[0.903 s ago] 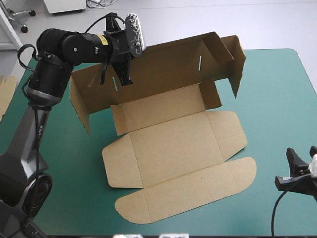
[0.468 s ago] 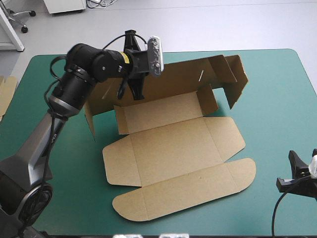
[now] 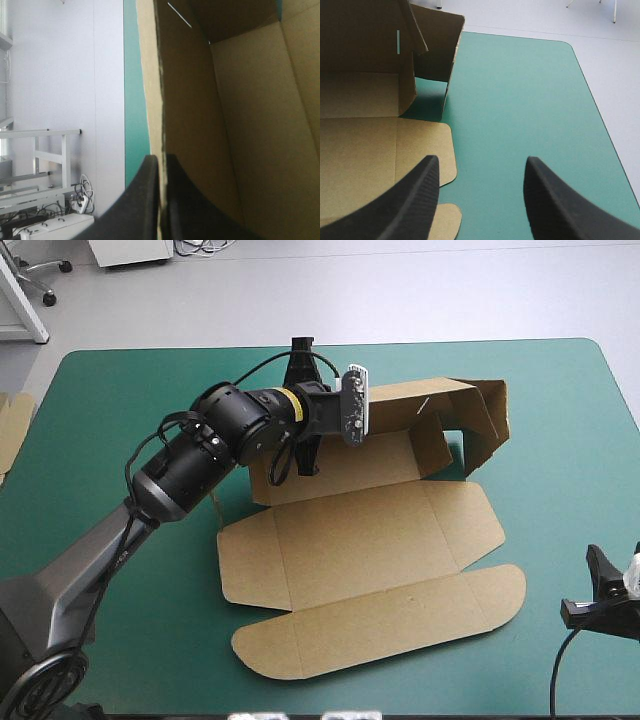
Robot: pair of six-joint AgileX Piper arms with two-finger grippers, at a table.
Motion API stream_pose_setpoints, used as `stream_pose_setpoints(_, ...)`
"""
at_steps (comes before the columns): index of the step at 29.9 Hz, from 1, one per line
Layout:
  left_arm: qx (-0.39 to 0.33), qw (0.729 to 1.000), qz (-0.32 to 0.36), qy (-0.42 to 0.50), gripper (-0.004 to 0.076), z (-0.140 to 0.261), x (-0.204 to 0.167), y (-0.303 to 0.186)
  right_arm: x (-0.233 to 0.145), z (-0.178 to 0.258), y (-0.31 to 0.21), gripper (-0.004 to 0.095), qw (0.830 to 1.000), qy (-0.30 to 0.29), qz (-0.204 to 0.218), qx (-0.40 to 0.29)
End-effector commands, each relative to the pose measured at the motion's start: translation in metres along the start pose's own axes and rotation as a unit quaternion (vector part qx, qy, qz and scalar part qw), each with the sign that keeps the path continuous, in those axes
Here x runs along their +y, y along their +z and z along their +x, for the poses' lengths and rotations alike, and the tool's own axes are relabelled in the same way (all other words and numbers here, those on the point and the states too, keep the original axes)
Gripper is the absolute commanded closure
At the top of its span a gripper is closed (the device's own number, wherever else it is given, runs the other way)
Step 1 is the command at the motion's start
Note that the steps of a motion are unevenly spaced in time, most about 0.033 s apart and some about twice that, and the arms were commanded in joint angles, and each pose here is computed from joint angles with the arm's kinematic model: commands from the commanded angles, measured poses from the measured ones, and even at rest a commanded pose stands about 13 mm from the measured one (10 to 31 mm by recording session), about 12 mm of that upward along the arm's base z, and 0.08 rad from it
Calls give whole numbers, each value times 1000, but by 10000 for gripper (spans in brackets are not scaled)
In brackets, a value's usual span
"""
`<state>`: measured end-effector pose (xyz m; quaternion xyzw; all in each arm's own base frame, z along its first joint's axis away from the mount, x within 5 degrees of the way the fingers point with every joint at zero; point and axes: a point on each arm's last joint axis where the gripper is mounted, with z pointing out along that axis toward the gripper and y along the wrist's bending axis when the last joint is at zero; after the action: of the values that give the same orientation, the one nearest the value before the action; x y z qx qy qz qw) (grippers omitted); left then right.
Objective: Fold the box
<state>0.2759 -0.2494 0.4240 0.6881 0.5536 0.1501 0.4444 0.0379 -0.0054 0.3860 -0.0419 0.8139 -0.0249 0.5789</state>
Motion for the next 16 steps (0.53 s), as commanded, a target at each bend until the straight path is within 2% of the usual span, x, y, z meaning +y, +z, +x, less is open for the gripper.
stream_pose_setpoints(1,-19,997,-77,-12,738,-6,6,-25,-2,-14,-3,427,999,-7,8,-41)
stream_pose_setpoints(12,62,982,-169,-52,738,0,-34,-9,-2,-14,-3,427,999,-8,9,-42)
stream_pose_setpoints(16,64,979,-181,-66,738,-3,-46,-6,-2,-14,-3,427,999,-10,9,-42)
